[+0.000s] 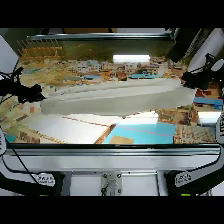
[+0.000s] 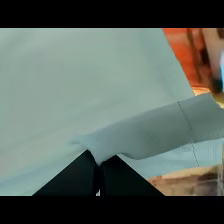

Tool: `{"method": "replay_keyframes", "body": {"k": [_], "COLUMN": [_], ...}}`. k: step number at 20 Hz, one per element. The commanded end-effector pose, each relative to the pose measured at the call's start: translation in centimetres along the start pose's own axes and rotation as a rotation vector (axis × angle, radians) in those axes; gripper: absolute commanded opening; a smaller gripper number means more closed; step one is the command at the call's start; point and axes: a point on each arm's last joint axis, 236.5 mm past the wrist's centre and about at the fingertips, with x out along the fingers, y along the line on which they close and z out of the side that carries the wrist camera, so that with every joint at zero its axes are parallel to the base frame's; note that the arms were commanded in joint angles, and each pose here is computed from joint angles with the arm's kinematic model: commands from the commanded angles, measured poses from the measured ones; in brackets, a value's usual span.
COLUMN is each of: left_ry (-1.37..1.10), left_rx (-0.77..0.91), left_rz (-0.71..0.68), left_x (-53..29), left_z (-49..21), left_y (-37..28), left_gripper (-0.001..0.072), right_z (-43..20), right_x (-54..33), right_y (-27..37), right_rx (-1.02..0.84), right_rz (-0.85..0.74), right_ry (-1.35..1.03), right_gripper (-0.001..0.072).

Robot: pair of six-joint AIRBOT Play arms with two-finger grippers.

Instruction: Fold the clothes and pants, and hang the long-sleeved shirts on hangers.

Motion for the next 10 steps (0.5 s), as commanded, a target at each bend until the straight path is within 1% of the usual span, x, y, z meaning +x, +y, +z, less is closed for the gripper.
{"method": "replay_keyframes", "body": {"k": [1,5,10], "left_ry": [-0.006,-0.017,-0.005], "left_rx": [0.000,0.011,0.014], "left_rz": [-0.008,-0.009,-0.012], "left_x": [1.4,2.4,3.9], "left_z": [3.0,5.2,6.0], "left_y": [-0.1,-0.4,-0.2], "left_gripper": [0.0017,0.0017,0.0017], "right_z": [2.1,3.8,4.6], "right_x": [1.5,2.1,3.3], "right_y": [1.3,1.7,2.5], "right_rx": [0.000,-0.002,0.001], "right_rz": [0.020,0.032,0.054], "right_ry": [-0.063,-0.135,-0.173], "right_gripper": [0.0012,0.0012,0.0012]}}
